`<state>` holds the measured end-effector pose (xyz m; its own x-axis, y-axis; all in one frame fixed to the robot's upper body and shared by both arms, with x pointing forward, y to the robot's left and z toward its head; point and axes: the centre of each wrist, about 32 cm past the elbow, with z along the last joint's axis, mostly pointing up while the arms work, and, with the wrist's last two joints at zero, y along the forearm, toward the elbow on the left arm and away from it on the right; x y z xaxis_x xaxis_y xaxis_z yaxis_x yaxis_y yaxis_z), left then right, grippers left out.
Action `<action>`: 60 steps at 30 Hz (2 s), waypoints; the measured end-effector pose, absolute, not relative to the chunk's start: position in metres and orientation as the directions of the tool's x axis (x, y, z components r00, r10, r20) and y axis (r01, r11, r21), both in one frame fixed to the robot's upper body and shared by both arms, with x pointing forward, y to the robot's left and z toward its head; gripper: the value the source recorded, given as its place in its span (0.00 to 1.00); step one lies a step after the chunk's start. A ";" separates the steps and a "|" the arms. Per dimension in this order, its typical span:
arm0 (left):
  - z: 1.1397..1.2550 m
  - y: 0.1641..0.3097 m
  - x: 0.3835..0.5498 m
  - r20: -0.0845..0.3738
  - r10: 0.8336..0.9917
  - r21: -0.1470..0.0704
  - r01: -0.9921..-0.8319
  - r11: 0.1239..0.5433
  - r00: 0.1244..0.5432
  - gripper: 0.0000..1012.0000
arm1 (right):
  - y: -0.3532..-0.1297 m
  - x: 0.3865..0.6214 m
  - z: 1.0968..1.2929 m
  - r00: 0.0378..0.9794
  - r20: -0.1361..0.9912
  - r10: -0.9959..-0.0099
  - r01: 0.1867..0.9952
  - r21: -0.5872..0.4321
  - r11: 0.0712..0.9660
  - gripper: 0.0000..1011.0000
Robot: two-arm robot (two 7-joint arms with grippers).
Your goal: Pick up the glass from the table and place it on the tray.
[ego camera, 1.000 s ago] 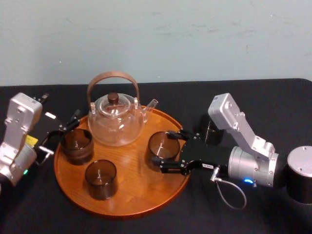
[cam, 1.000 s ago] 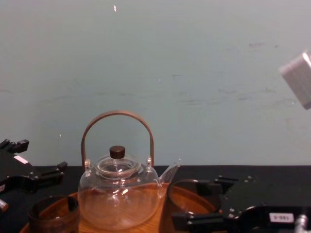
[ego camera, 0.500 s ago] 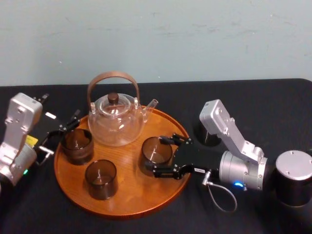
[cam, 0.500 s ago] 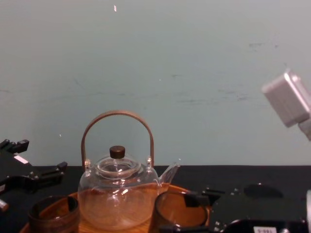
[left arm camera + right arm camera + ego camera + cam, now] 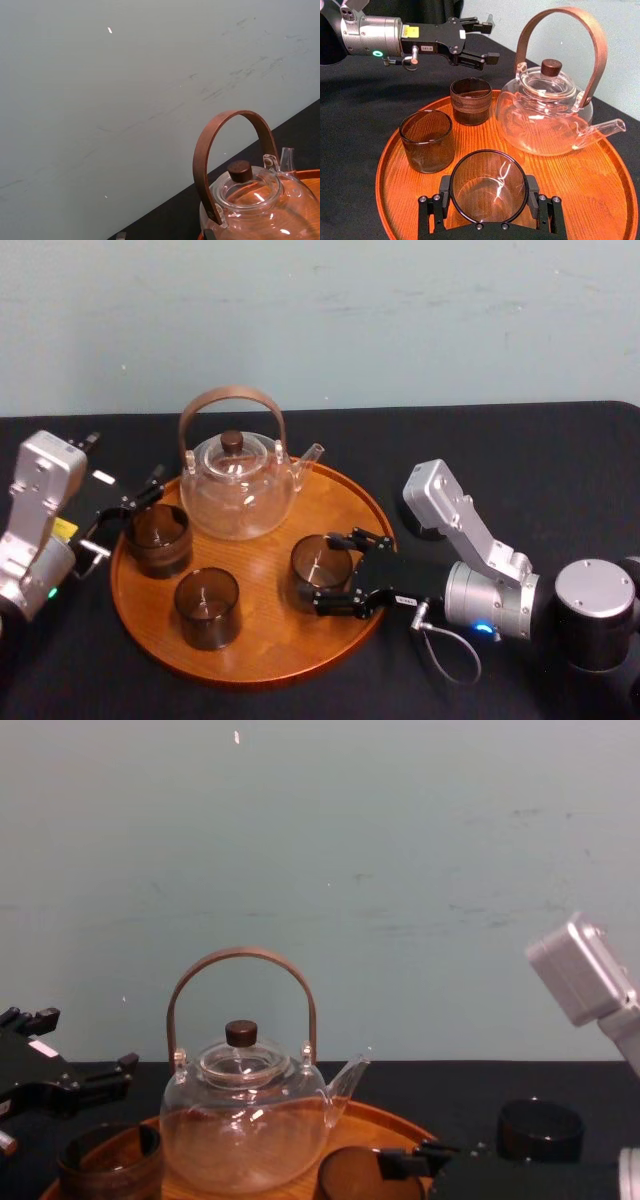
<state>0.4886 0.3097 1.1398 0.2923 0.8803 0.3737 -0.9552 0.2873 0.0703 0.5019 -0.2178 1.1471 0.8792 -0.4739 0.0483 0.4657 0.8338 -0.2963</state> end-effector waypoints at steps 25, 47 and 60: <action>1.140 0.310 0.489 0.374 0.880 0.070 -0.955 0.287 0.292 0.99 | -0.216 0.500 1.134 0.885 0.013 -0.466 0.444 -0.327 0.834 0.89; 1.140 0.310 0.489 0.374 0.880 0.070 -0.955 0.287 0.292 0.99 | -0.215 0.498 1.133 0.886 0.020 -0.463 0.440 -0.347 0.828 0.89; 1.140 0.310 0.489 0.374 0.880 0.070 -0.955 0.287 0.292 0.99 | -0.216 0.497 1.131 0.886 0.017 -0.463 0.438 -0.357 0.825 0.99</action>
